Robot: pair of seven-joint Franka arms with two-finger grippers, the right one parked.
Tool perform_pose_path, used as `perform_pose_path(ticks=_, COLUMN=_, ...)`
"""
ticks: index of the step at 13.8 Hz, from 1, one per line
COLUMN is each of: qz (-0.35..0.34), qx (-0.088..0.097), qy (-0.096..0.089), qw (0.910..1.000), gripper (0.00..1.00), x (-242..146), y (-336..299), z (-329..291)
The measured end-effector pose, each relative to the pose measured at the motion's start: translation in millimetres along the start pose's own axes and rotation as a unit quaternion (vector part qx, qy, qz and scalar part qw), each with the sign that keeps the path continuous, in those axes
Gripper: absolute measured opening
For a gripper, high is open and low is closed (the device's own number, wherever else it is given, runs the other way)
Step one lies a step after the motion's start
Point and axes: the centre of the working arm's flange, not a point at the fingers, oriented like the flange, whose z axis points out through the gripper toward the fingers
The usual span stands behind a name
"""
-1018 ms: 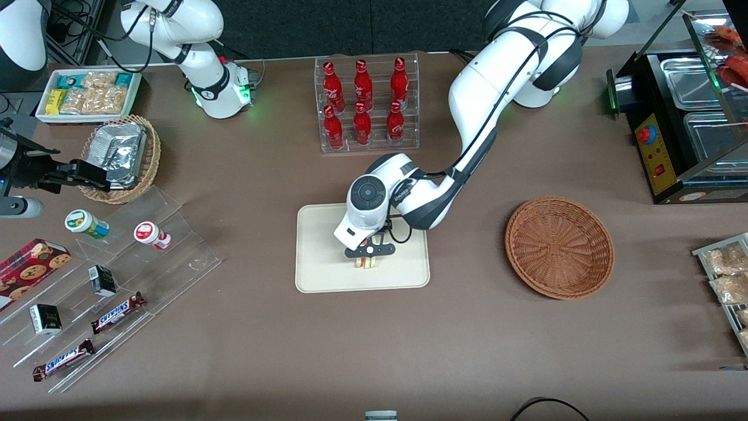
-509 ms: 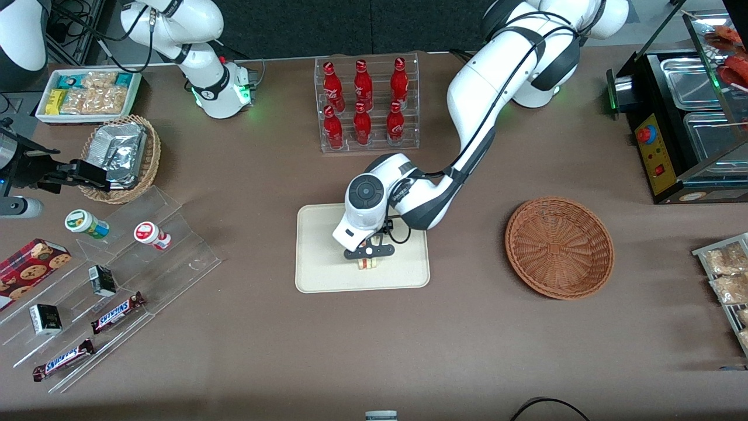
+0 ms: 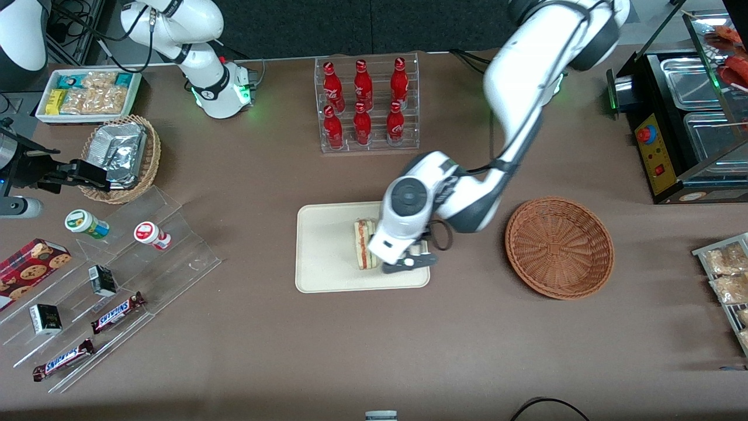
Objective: Place sandwich from basket to tray
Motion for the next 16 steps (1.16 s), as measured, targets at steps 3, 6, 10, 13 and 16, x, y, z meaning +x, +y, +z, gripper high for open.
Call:
perform_pose_path(ticks=3, qz=0.030, qx=-0.001, qy=0.010, qw=0.9995, gripper=1.00, x=7.3, y=-71.3, z=-4.3)
perform_pose_path(ticks=6, qz=0.067, qx=0.019, qy=0.009, qw=0.9976, gripper=1.00, x=11.1, y=-142.6, z=-10.5)
perform_pose_path(ticks=10, qz=0.103, qx=0.036, qy=0.016, qw=0.9939, gripper=1.00, x=29.4, y=-238.1, z=-40.5)
perform_pose_path(ticks=13, qz=0.127, qx=0.042, qy=-0.009, qw=0.9909, gripper=1.00, x=37.4, y=-302.1, z=-73.2)
perform_pose_path(ticks=16, qz=0.120, qx=0.050, qy=-0.006, qw=0.9915, gripper=1.00, x=34.8, y=-333.0, z=-120.2)
